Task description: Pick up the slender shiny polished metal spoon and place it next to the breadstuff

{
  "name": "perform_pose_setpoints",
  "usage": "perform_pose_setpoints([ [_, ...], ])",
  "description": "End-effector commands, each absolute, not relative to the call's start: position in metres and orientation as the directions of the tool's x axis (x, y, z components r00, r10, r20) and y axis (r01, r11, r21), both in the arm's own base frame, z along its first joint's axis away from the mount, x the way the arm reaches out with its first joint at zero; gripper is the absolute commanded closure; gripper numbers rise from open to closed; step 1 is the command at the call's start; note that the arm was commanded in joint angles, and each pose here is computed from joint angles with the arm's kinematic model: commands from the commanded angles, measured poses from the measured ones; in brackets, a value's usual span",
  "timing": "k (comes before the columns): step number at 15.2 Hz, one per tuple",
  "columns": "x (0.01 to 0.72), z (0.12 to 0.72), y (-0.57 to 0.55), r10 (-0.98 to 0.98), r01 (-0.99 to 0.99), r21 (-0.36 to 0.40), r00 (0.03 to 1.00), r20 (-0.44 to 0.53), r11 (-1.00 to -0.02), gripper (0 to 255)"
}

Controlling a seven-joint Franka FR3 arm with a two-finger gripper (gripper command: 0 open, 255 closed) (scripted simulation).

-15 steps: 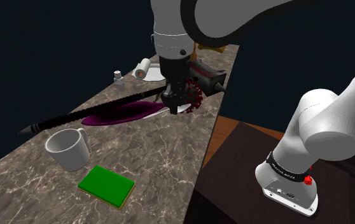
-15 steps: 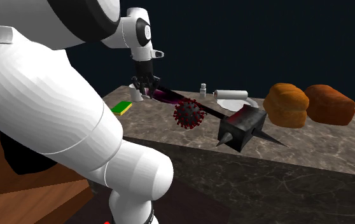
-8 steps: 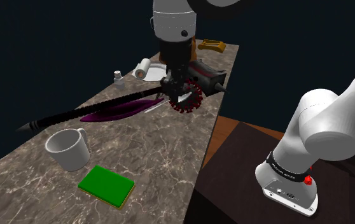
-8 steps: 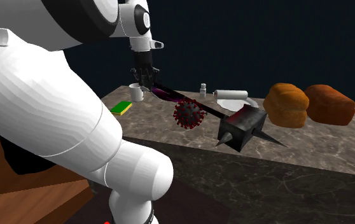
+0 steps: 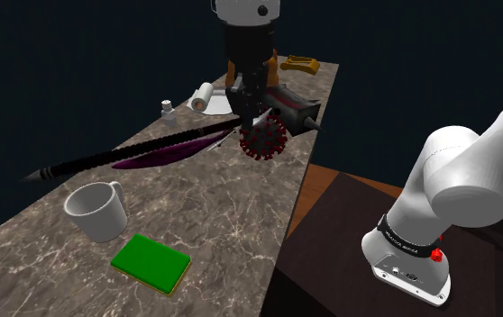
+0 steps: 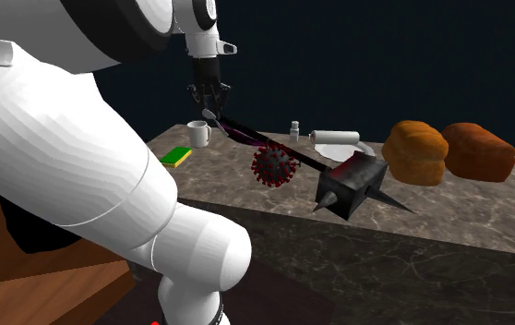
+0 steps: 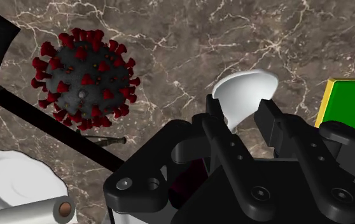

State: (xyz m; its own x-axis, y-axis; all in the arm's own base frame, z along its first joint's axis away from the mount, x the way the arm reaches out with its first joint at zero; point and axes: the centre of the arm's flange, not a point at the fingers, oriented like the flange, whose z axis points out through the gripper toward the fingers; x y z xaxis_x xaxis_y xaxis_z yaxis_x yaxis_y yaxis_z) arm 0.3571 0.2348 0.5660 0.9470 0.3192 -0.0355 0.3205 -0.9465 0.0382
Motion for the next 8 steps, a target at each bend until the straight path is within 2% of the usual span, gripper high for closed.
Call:
perform_pose_setpoints([
  [1,0.357,0.577,0.235,0.319,0.32,0.038,0.947,-0.034,-0.947,255],
  [8,0.383,0.582,0.161,0.319,0.32,0.038,0.947,-0.034,-0.947,255],
])
